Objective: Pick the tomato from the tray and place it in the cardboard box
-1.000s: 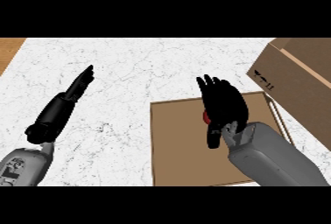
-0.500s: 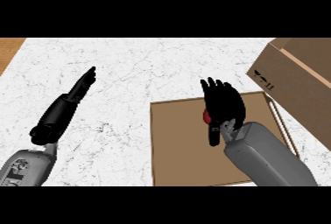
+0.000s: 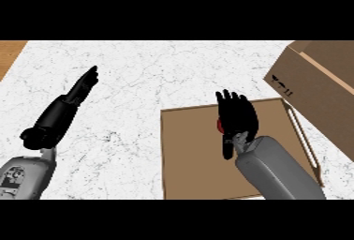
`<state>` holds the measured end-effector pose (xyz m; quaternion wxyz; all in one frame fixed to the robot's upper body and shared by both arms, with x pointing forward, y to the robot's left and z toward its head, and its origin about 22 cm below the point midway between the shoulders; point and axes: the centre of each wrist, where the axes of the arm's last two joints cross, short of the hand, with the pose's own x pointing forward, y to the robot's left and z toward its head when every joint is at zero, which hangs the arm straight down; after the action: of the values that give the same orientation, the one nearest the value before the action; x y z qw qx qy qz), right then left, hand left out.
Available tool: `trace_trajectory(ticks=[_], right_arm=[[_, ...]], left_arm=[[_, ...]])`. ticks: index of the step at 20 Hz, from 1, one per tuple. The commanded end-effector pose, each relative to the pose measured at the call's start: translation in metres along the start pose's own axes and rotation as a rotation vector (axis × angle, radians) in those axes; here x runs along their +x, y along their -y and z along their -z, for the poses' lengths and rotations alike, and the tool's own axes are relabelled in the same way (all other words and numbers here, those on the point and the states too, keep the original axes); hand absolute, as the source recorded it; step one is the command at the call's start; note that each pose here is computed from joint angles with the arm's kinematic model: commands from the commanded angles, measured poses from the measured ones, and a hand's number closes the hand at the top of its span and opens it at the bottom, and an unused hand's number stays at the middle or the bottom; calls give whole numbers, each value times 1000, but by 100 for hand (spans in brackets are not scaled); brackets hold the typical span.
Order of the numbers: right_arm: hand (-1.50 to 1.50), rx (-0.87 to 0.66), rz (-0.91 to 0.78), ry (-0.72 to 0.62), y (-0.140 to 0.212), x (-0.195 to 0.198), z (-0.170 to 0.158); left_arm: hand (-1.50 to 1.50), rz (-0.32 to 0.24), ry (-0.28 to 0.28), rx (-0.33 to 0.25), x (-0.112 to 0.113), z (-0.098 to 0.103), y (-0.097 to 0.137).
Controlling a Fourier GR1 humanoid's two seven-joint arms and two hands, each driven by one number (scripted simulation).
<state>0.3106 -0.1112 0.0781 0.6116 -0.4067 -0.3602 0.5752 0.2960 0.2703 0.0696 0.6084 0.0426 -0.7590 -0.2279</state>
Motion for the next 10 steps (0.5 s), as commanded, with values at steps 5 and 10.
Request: trace_trajectory(ticks=[5,10], right_arm=[[-150,3,26,-63,-10,-19,3],[-150,46,-5,-14,-21,-26,18]], left_arm=[[0,0,0,-13,-17,-15,-11],[0,-4,-3,10,-7,-7,17]])
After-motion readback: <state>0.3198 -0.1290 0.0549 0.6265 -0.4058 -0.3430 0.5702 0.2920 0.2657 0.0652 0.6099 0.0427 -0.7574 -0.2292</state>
